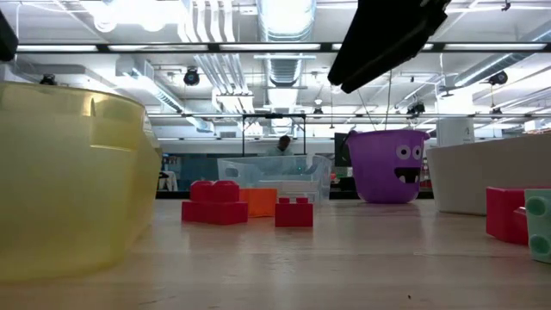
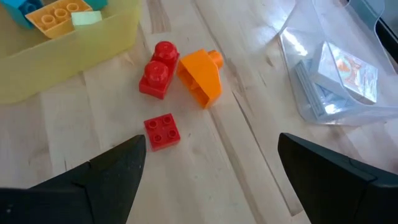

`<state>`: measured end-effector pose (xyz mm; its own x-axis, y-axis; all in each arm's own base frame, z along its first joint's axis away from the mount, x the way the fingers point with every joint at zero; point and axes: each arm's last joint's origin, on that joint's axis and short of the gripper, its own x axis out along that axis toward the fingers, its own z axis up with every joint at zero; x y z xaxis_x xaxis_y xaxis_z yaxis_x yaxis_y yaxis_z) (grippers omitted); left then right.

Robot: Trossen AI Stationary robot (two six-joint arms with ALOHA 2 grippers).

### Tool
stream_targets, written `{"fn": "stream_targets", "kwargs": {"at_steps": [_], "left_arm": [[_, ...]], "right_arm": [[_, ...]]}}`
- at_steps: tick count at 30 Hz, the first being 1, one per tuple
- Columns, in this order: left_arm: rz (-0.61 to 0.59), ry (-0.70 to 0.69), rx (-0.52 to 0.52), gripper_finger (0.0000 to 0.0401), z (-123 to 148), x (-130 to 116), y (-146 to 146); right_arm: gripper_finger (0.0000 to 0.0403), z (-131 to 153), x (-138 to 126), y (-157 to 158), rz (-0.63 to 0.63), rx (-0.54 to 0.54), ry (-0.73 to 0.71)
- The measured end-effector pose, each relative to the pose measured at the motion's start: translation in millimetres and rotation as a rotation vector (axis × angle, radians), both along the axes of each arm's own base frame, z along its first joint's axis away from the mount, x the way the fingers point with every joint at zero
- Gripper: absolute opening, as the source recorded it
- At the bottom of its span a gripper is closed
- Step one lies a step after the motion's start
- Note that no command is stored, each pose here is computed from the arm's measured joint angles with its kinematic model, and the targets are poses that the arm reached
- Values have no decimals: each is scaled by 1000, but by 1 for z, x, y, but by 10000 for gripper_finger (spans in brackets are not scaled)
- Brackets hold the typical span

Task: Pick & Place Toys
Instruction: Put the orange game piece into the yellow bin

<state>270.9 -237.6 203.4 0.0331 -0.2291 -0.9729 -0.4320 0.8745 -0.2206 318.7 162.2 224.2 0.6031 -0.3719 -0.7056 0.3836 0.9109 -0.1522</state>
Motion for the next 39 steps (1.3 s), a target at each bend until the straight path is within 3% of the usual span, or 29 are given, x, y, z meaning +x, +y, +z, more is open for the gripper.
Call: {"fn": "stream_targets", "kwargs": {"at_steps": [7,14,24,39], "left_arm": [[-74,5,24,135,-15,1,-3],[-57,84,27,135,-40,-7,1],[-96,31,-6,135,-61,-10,3],[-88,16,-11,135,-66,-13,6]], "right_arm": [[360,0,1,0,15,-8,-1],[360,1,1,1,15,-5,-6],[360,1,1,1,15,-3,-11],[360,1,2,1,15,0,-16]]}}
